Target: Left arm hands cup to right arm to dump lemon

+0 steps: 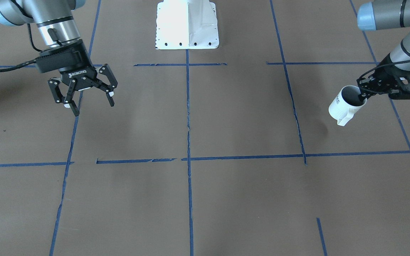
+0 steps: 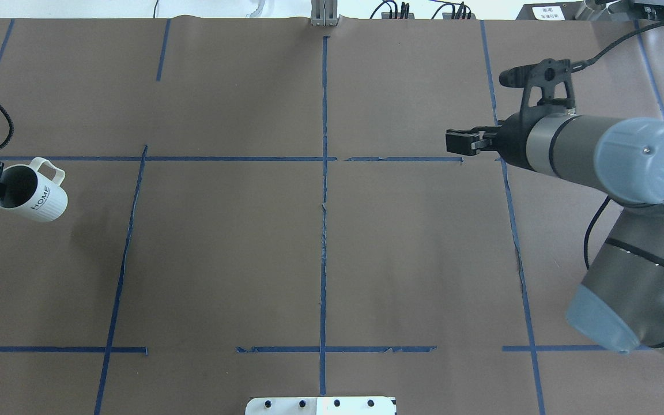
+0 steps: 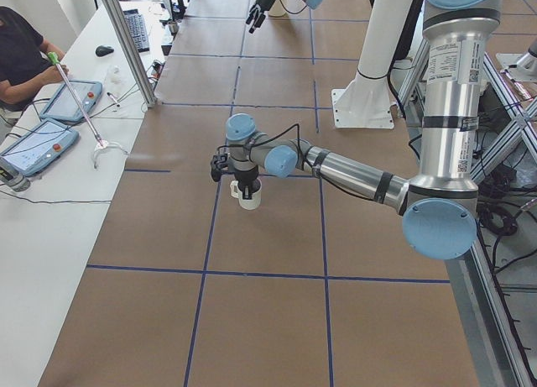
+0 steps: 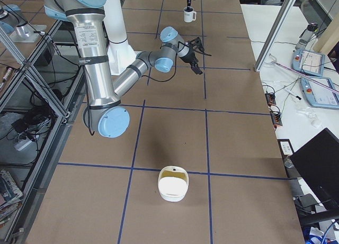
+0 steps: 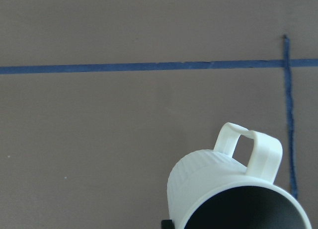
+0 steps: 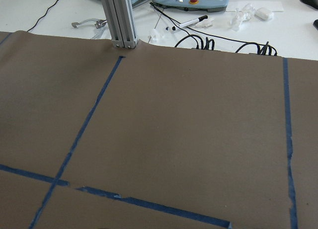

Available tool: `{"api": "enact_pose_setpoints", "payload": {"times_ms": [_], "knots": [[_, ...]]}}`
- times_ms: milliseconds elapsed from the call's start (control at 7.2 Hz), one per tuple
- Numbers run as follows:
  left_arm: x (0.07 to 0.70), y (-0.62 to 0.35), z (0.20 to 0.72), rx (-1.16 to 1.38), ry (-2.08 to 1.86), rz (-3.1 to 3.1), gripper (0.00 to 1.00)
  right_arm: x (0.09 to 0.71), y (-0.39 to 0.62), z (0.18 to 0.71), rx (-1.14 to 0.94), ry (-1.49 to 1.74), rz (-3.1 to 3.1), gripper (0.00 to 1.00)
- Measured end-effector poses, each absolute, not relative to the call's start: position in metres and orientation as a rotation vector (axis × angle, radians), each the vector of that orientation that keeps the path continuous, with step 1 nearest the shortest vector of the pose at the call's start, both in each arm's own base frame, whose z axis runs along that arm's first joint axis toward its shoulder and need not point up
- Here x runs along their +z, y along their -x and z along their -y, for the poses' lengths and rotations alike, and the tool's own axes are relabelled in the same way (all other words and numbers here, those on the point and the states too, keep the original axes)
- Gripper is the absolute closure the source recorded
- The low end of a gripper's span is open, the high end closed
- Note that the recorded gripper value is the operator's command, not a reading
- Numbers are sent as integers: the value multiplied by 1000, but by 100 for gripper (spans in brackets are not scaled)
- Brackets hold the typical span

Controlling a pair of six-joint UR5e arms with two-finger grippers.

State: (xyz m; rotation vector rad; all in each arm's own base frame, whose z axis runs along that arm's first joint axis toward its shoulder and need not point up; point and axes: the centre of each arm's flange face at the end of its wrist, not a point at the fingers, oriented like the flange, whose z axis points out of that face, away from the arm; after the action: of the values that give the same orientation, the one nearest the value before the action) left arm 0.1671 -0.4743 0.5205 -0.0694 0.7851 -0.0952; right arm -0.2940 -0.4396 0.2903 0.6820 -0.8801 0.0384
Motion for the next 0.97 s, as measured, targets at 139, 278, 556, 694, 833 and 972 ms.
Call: {"api": "enact_pose_setpoints", "payload": {"times_ms": [139, 278, 556, 694, 833, 972], "knots": [[531, -168, 471, -143, 143, -813, 100, 297, 280, 437, 31, -664, 883, 0], [539, -168, 466, -177, 193, -825, 99, 302, 268, 434, 30, -648, 885, 0], [555, -166, 461, -199, 228, -825, 92, 308, 241, 436, 34, -603, 908, 0], [566, -164, 458, -197, 224, -827, 86, 310, 229, 439, 34, -578, 922, 0], [577, -164, 457, -193, 216, -833, 18, 312, 221, 441, 31, -567, 925, 0], [585, -165, 457, -184, 204, -842, 0, 314, 215, 442, 28, -562, 926, 0]]}}
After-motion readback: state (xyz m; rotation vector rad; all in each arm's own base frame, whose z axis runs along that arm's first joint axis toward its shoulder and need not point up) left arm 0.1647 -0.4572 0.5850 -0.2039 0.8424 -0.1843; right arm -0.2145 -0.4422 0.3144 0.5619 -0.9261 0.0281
